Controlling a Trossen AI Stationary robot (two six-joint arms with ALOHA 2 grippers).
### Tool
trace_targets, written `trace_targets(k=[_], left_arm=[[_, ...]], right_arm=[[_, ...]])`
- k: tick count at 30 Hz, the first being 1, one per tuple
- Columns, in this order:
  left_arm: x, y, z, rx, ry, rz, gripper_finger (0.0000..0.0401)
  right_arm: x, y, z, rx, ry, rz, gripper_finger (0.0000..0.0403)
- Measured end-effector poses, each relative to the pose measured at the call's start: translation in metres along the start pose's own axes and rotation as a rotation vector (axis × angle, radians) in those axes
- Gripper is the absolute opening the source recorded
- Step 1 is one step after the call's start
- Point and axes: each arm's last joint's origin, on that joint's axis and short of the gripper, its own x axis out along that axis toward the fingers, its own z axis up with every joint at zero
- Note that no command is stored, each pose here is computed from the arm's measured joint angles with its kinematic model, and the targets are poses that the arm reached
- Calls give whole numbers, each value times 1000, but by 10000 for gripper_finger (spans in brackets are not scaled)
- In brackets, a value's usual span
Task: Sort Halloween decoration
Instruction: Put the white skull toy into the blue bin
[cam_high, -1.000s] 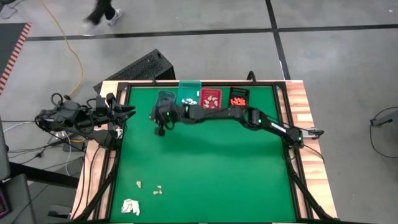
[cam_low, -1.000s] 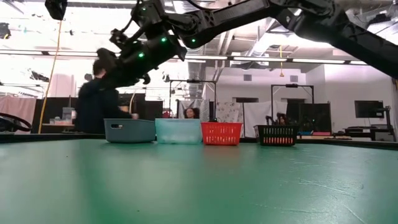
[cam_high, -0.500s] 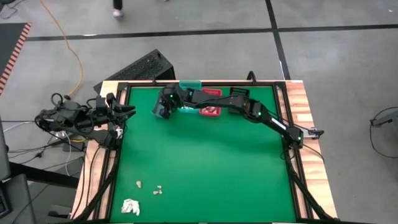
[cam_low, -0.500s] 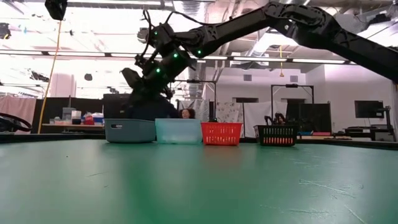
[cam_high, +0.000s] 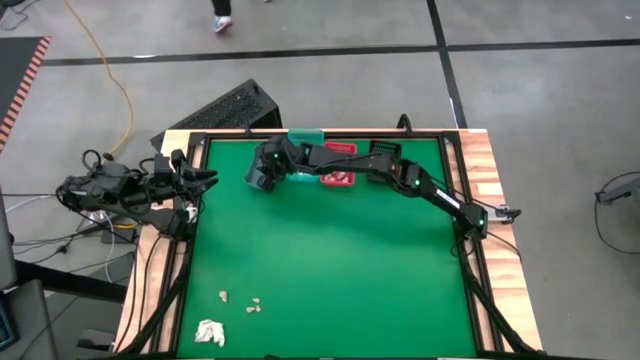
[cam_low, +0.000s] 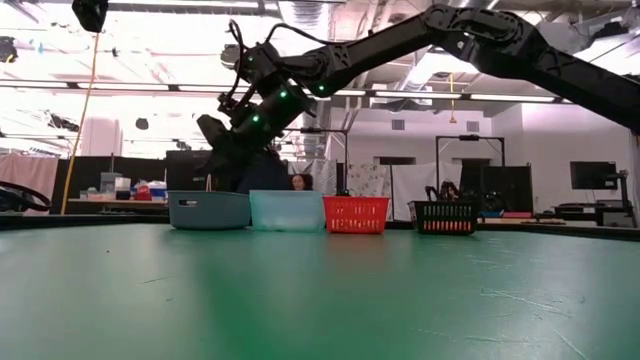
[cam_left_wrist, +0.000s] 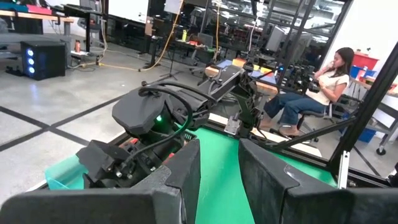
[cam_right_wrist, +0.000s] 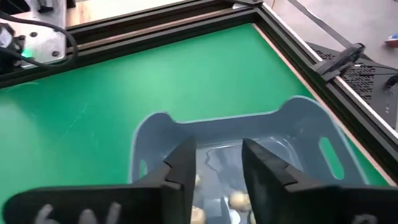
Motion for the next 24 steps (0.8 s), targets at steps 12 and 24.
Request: trace_targets(k=[12,24], left_arm=[[0,0,0,0,0,0,99],[0,-1,0,0,7,-28,99]], right_arm=[[-18,23,25,-9,-44,398,154],[-61,120,34,-72,-37,887,139]])
